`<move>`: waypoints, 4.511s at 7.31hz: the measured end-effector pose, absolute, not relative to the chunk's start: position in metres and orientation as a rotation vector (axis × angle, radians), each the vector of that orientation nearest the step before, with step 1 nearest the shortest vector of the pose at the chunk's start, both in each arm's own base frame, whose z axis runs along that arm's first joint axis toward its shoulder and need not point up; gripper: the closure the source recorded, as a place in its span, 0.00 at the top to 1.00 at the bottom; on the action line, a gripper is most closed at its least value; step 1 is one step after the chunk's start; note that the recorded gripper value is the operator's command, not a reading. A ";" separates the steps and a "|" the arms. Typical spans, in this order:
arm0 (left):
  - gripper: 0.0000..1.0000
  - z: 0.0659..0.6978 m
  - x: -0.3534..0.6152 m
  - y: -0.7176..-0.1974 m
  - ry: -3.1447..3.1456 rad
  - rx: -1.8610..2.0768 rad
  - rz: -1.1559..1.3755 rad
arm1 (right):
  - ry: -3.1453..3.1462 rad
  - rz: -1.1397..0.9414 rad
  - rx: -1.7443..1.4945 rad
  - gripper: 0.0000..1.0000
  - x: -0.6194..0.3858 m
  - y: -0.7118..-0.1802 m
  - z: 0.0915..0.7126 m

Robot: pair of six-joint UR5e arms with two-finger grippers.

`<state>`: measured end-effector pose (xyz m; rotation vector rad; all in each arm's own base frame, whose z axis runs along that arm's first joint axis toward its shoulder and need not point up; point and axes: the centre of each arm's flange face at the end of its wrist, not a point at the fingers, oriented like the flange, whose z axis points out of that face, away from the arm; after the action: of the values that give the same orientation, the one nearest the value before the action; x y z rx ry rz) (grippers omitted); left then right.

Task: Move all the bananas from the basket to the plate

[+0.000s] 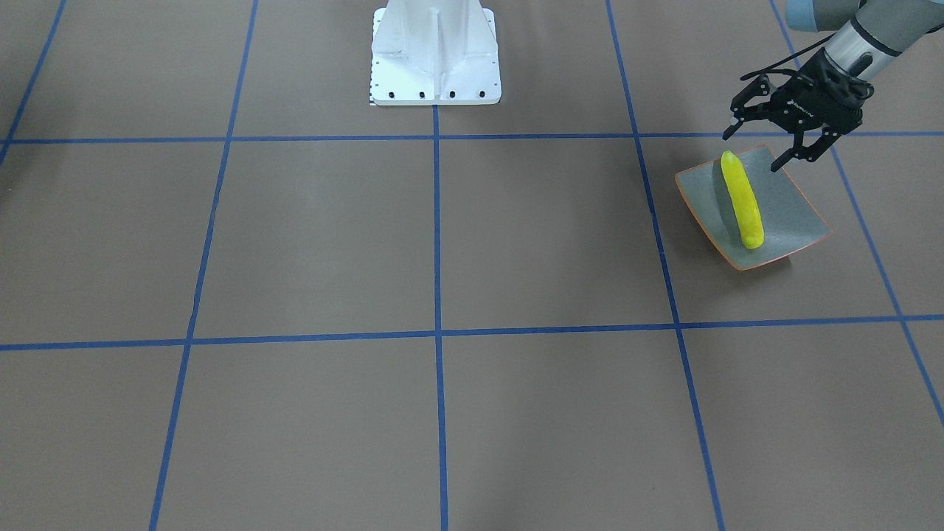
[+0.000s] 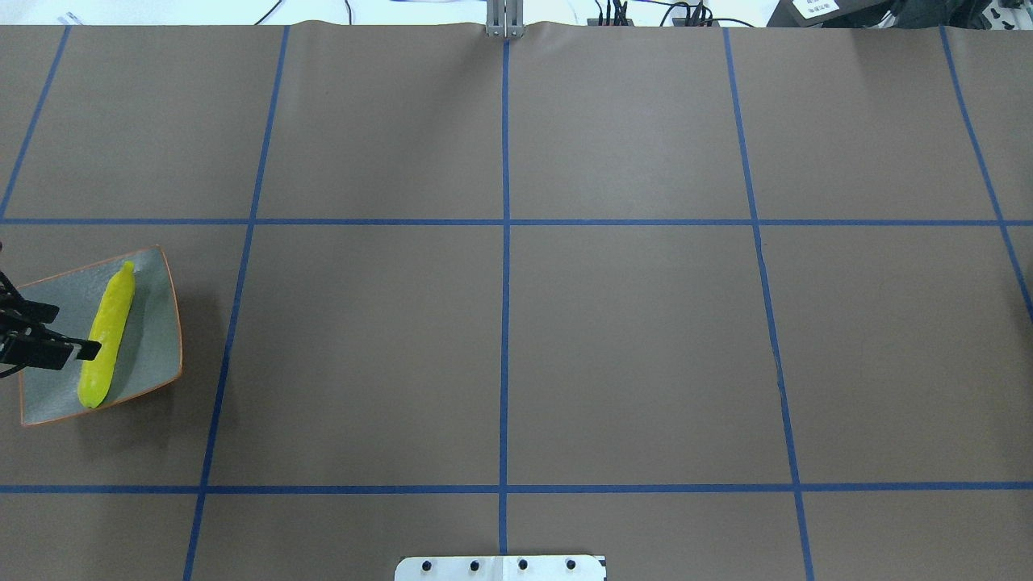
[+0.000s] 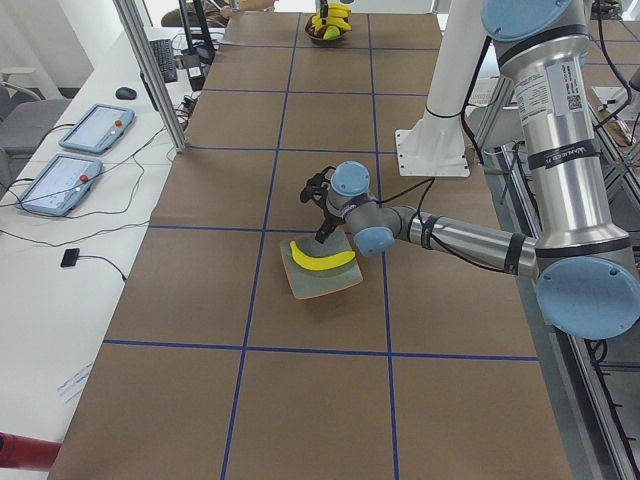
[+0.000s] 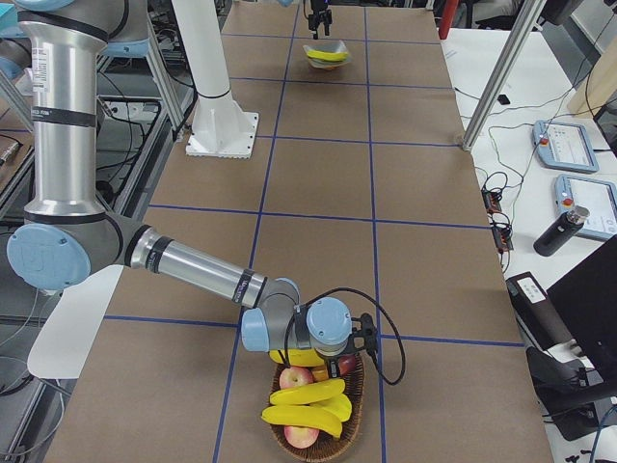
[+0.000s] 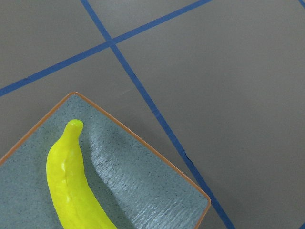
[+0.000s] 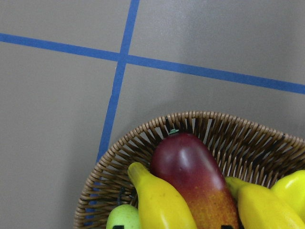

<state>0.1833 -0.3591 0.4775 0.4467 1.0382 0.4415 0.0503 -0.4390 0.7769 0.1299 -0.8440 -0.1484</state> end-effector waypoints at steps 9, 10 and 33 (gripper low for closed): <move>1.00 0.478 0.185 -0.361 1.040 0.445 0.443 | -0.849 -0.146 0.204 0.00 0.066 -0.453 0.743; 1.00 0.477 0.186 -0.362 1.041 0.446 0.443 | -0.847 -0.124 0.219 0.00 0.076 -0.461 0.730; 1.00 0.098 0.381 -0.399 1.651 0.368 0.256 | -1.276 0.354 0.144 0.00 -0.316 -0.471 0.106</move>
<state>0.3808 -0.3985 0.0983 0.3679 1.6509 0.2560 -0.3165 -0.4712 0.1060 0.1440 -1.2758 0.3541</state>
